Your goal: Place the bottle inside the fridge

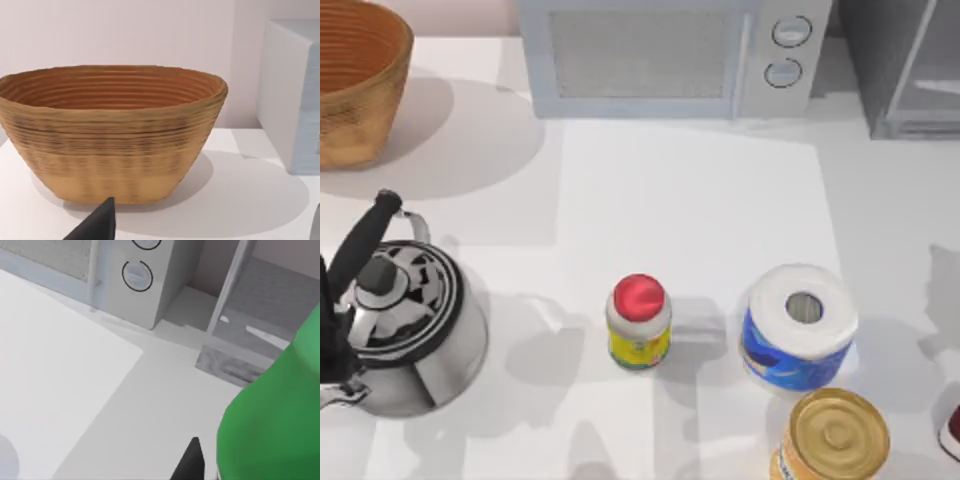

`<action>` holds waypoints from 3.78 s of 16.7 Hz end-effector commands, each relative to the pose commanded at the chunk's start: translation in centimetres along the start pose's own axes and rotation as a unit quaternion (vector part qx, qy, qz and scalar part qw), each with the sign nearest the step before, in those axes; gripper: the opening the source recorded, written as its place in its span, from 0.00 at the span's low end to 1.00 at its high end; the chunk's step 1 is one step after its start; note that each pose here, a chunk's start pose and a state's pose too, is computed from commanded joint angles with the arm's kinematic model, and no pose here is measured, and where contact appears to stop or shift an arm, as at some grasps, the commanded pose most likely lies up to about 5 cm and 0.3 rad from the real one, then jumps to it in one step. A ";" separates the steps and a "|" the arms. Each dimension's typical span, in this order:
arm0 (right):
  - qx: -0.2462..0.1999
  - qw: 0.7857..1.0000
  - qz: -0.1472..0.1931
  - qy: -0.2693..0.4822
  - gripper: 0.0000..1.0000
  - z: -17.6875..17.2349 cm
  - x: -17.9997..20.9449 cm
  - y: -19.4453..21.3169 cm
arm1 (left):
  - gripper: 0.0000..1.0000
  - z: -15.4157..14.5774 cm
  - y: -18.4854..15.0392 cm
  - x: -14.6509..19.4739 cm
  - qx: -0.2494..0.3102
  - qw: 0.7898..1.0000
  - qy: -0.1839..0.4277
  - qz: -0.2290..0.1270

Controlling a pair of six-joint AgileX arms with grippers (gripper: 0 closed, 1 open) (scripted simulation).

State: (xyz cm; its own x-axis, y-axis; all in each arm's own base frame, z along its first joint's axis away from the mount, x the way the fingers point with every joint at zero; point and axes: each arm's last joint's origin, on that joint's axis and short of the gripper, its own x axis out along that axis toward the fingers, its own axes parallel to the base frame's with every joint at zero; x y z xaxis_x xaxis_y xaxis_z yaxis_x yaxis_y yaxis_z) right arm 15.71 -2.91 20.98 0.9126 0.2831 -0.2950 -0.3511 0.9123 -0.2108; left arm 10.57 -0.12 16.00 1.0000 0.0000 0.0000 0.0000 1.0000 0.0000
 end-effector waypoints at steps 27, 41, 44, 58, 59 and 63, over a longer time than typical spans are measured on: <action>0.123 0.966 -0.169 -0.152 0.01 3.2 -0.3 1.0 | 1.00 0.0 0.0 0.0 0.000 1.000 0.000 0.000; 0.134 0.973 -0.149 -0.115 0.01 2.7 15.5 -8.9 | 1.00 0.0 0.0 0.0 0.000 1.000 0.000 0.000; 0.130 0.972 -0.153 -0.125 0.01 0.3 19.2 -11.2 | 1.00 0.0 0.0 0.0 0.000 1.000 0.000 0.000; 0.134 0.970 -0.161 -0.124 0.01 -4.6 23.0 -13.6 | 1.00 0.0 0.0 0.0 0.000 1.000 0.000 0.000; 0.136 0.970 -0.161 -0.120 0.01 -4.8 23.2 -13.7 | 1.00 0.0 0.0 0.0 0.000 1.000 0.000 0.000; 0.133 0.970 -0.160 -0.125 0.01 -4.2 25.9 -14.9 | 1.00 0.0 0.0 0.0 0.000 1.000 0.000 0.000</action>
State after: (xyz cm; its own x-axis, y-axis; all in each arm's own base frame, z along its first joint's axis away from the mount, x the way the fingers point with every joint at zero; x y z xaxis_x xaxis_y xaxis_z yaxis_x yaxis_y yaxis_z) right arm 43.69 -10.44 12.55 0.9999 0.0059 -0.0122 -0.0059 1.0000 0.0041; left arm 10.57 -0.12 16.00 1.0000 0.0000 0.0000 0.0000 1.0000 0.0000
